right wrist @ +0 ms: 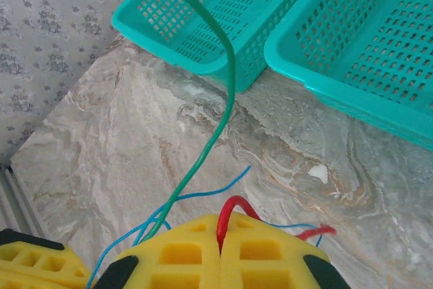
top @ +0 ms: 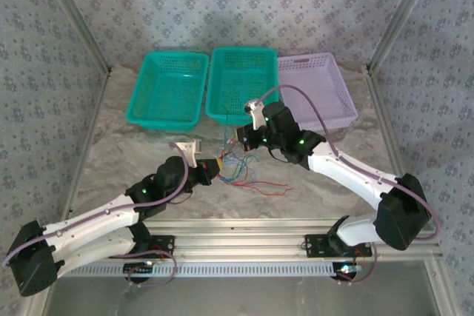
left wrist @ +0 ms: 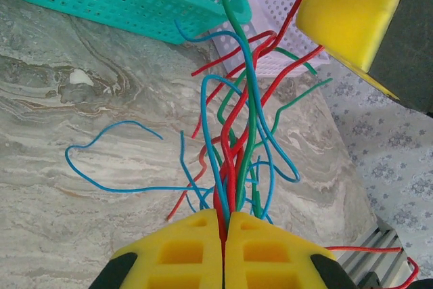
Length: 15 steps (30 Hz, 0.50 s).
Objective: Untangle the cables
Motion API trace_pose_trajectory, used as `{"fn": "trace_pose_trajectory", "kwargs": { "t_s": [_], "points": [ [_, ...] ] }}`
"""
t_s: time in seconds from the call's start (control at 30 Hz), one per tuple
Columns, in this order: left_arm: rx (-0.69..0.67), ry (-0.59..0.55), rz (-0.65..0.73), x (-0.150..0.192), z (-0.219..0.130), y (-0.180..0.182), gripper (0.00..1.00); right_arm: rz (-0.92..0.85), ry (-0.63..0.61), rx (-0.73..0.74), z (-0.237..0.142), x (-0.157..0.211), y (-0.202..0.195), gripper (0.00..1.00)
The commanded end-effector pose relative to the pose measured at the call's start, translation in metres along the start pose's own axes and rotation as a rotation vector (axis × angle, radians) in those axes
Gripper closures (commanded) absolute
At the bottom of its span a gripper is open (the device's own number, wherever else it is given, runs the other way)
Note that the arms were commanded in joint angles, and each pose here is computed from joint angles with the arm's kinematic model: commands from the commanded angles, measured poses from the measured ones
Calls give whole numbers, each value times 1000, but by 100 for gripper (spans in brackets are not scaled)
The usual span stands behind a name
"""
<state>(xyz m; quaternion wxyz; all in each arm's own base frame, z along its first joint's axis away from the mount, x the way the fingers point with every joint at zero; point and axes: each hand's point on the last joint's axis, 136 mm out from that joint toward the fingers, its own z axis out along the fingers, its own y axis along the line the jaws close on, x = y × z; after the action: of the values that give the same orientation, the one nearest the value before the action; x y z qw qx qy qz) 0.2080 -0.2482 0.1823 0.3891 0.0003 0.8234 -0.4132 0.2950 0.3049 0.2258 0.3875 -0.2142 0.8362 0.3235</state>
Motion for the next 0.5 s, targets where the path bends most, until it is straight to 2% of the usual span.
{"fn": "trace_pose_trajectory", "kwargs": {
  "t_s": [0.0,0.2,0.47],
  "points": [
    [27,-59,12,-19,-6,-16,100,-1,-71,75,-24,-15,-13,100],
    [1,-55,15,-15,-9,-7,100,98,-197,247,-70,-36,-63,100],
    [-24,-42,41,-12,-15,0,100,289,-302,426,-123,-38,-129,100]
  ]
}}
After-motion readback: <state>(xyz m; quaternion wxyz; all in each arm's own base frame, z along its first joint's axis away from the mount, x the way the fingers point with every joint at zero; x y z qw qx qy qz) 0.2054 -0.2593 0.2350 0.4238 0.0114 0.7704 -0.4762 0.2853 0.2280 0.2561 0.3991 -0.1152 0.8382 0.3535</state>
